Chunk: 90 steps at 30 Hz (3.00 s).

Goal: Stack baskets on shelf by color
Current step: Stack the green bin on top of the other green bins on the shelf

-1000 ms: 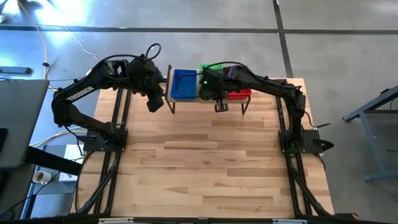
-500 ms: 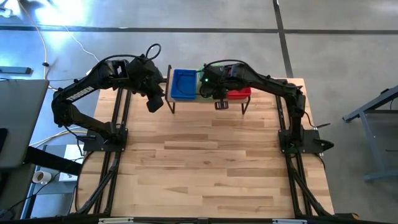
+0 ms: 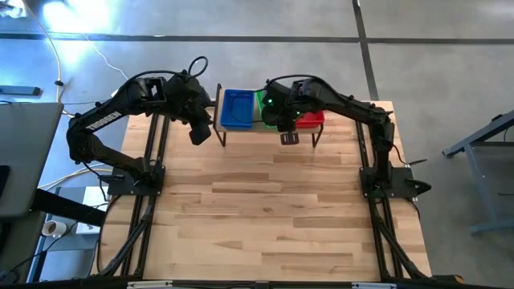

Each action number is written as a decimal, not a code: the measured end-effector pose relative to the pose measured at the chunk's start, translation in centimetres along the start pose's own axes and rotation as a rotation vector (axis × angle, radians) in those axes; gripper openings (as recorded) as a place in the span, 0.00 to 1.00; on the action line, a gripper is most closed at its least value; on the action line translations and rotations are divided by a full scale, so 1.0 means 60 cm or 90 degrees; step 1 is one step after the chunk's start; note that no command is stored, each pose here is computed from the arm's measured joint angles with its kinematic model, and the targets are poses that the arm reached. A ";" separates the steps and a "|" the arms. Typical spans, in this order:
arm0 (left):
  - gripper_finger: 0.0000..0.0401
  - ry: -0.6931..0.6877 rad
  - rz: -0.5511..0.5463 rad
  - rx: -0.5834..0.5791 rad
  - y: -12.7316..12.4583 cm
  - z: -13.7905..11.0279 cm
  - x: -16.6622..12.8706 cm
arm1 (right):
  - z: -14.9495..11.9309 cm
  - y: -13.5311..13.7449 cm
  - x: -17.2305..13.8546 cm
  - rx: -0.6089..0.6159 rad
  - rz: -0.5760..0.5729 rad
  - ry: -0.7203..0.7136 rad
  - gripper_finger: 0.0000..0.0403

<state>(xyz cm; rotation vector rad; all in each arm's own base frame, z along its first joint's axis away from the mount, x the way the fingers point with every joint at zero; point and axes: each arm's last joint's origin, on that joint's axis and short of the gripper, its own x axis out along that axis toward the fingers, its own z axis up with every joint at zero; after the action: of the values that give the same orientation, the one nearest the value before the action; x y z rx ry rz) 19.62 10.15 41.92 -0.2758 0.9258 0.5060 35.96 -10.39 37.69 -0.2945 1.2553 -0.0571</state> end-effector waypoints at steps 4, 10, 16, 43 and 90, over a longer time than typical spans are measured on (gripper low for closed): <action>0.20 0.000 0.000 0.000 0.000 0.000 0.000 | -0.006 0.000 0.029 -0.025 0.004 0.035 0.24; 0.20 0.000 0.000 0.000 0.000 0.000 0.000 | -0.008 0.000 0.046 -0.030 -0.028 0.059 0.24; 0.20 0.000 0.000 0.011 0.000 0.000 0.000 | -0.001 -0.003 0.046 -0.025 -0.022 0.022 0.24; 0.20 0.000 0.000 0.033 0.000 0.000 0.000 | -0.008 -0.039 0.028 0.017 0.008 -0.034 0.24; 0.20 -0.001 0.000 0.026 0.000 0.000 0.000 | 0.024 -0.032 0.074 0.007 0.029 -0.058 0.14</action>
<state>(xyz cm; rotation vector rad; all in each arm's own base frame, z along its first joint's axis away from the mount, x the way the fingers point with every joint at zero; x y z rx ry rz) 19.63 10.16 41.93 -0.2382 0.9332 0.4867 38.90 -12.84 34.46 -0.2555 1.1699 -0.0115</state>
